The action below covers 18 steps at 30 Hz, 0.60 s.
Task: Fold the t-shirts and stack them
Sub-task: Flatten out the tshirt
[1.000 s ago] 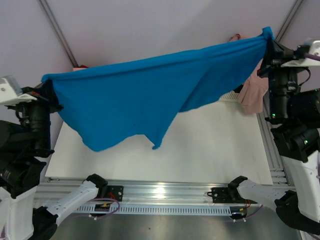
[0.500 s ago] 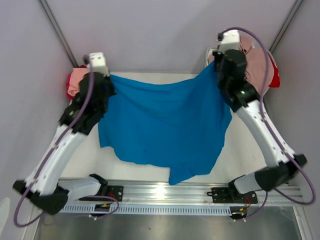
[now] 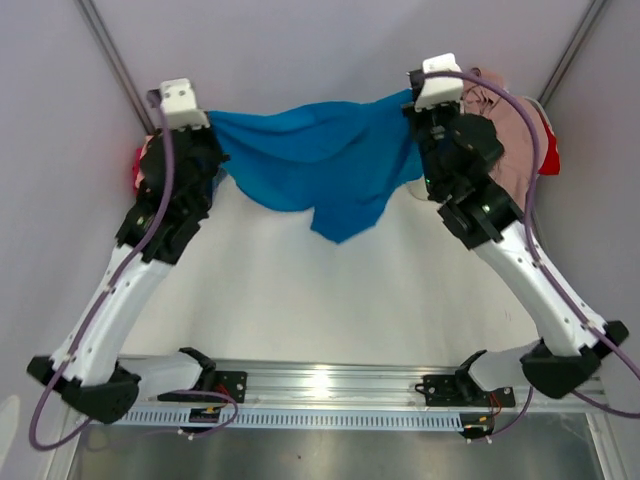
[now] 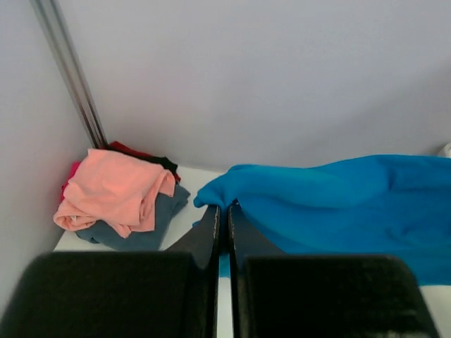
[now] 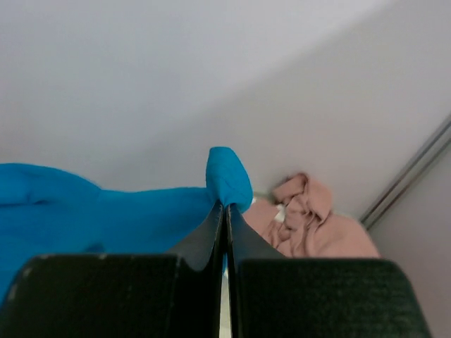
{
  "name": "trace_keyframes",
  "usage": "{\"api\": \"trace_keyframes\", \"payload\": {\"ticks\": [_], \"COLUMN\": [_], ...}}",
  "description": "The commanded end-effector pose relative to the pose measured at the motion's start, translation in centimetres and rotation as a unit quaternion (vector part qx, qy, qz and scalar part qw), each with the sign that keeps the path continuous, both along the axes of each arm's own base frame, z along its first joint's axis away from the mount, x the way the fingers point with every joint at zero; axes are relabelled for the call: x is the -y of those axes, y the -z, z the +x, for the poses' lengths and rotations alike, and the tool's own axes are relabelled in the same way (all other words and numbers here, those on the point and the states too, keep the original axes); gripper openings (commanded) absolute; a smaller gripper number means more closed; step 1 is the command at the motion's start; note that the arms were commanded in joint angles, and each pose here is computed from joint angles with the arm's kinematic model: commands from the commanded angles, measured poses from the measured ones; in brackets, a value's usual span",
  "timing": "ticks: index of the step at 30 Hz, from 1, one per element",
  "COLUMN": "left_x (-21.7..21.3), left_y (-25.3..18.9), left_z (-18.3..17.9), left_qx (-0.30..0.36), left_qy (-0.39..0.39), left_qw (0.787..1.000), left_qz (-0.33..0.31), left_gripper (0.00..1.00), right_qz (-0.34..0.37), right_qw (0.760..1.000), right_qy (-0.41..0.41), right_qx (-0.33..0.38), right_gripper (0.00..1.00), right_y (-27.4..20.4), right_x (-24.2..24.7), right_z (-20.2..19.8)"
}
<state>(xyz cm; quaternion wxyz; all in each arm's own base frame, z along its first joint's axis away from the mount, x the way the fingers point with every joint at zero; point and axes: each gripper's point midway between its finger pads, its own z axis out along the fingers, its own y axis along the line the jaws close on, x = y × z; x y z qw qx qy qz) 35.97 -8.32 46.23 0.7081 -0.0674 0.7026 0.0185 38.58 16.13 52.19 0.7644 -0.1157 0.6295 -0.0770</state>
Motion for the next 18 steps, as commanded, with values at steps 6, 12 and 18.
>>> {"api": "trace_keyframes", "payload": {"ticks": [6, 12, 18], "left_x": [-5.3, -8.1, -7.1], "left_y": [2.7, 15.1, 21.3], "left_z": [-6.1, -12.9, -18.9], "left_qx": [0.062, -0.102, -0.169], "left_qy": [-0.056, -0.089, -0.029], "left_qw": [0.996, 0.987, 0.966], "left_qz": [-0.016, -0.091, -0.192], "left_gripper": [0.01, 0.01, 0.01], "right_qz": [0.044, 0.176, 0.227], "right_qw": [0.998, 0.975, 0.935], "right_qy": [-0.008, -0.057, -0.034], "right_qx": [0.036, -0.124, -0.270], "right_gripper": [0.00, 0.00, 0.00], "right_y": [0.5, 11.9, 19.7], "right_x": [4.9, 6.3, 6.4], "right_z": [-9.4, -14.7, -17.7]}}
